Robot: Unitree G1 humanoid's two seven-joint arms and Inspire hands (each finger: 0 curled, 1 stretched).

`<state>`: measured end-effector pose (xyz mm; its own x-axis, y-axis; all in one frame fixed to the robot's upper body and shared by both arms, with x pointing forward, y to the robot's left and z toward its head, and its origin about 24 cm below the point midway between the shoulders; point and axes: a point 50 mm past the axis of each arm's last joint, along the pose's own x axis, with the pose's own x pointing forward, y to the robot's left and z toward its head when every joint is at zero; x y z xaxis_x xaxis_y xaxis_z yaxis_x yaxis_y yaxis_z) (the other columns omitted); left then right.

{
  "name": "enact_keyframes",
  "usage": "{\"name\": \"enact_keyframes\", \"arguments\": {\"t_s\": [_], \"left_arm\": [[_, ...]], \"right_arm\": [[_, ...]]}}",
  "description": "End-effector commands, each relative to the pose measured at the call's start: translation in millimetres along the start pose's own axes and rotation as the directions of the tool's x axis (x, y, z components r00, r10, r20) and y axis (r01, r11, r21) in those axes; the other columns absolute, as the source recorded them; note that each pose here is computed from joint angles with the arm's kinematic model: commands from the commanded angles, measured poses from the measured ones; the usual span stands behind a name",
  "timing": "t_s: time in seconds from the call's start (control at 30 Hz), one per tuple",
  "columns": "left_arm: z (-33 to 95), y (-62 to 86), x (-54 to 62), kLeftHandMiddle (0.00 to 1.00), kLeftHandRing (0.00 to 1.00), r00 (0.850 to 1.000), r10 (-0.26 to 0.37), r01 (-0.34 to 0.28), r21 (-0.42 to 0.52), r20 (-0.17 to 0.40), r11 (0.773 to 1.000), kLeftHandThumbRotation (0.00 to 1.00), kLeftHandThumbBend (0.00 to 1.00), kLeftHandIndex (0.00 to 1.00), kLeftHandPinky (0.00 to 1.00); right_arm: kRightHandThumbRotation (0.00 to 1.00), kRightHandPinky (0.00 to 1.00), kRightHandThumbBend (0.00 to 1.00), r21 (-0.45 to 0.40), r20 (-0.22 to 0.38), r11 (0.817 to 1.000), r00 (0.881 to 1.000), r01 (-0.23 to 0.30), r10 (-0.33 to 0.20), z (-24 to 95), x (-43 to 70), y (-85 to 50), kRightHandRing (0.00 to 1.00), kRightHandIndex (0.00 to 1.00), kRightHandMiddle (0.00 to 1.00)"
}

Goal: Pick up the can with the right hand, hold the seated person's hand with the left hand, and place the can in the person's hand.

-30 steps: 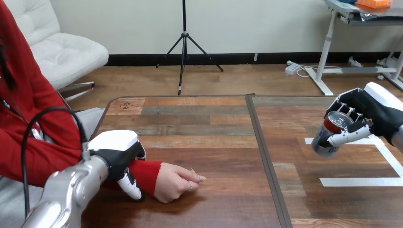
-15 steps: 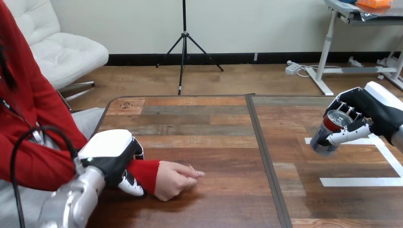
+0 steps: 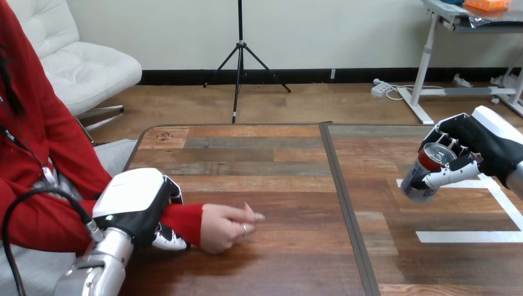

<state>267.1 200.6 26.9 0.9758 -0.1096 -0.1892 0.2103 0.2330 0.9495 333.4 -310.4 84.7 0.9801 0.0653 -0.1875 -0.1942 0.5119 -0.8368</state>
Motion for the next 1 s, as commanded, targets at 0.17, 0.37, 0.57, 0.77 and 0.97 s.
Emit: {"name": "enact_keyframes", "arguments": {"t_s": [0.17, 0.37, 0.57, 0.77, 0.97], "left_arm": [[22.8, 53.0, 8.3, 0.32, 0.26, 0.939, 0.323, -0.315, -0.081, 0.118, 0.946, 0.00, 0.61, 0.31, 0.20], [23.9, 55.4, 7.5, 0.31, 0.24, 0.935, 0.336, -0.328, -0.083, 0.117, 0.941, 0.00, 0.56, 0.30, 0.19], [25.0, 57.9, 6.7, 0.30, 0.23, 0.928, 0.351, -0.340, -0.103, 0.122, 0.935, 0.00, 0.55, 0.29, 0.18], [26.7, 61.1, 5.1, 0.29, 0.23, 0.922, 0.364, -0.349, -0.126, 0.130, 0.929, 0.00, 0.56, 0.29, 0.18], [28.8, 64.6, 3.5, 0.29, 0.22, 0.911, 0.388, -0.368, -0.145, 0.142, 0.918, 0.00, 0.56, 0.28, 0.18]], "right_arm": [[0.00, 0.38, 0.77, 0.021, 0.101, 0.993, 0.988, 0.114, -0.115, 27.7, 10.8, -29.4, 0.39, 0.47, 0.43], [0.00, 0.38, 0.76, 0.019, 0.102, 0.993, 0.988, 0.115, -0.116, 28.0, 10.8, -29.4, 0.39, 0.47, 0.44], [0.00, 0.38, 0.76, 0.017, 0.100, 0.993, 0.988, 0.114, -0.115, 27.6, 10.8, -29.2, 0.39, 0.47, 0.43], [0.00, 0.38, 0.76, 0.008, 0.092, 0.994, 0.990, 0.111, -0.111, 28.1, 11.3, -28.9, 0.39, 0.47, 0.44], [0.00, 0.38, 0.76, 0.030, 0.109, 0.994, 0.988, 0.105, -0.108, 29.5, 11.5, -27.7, 0.39, 0.47, 0.44]]}}
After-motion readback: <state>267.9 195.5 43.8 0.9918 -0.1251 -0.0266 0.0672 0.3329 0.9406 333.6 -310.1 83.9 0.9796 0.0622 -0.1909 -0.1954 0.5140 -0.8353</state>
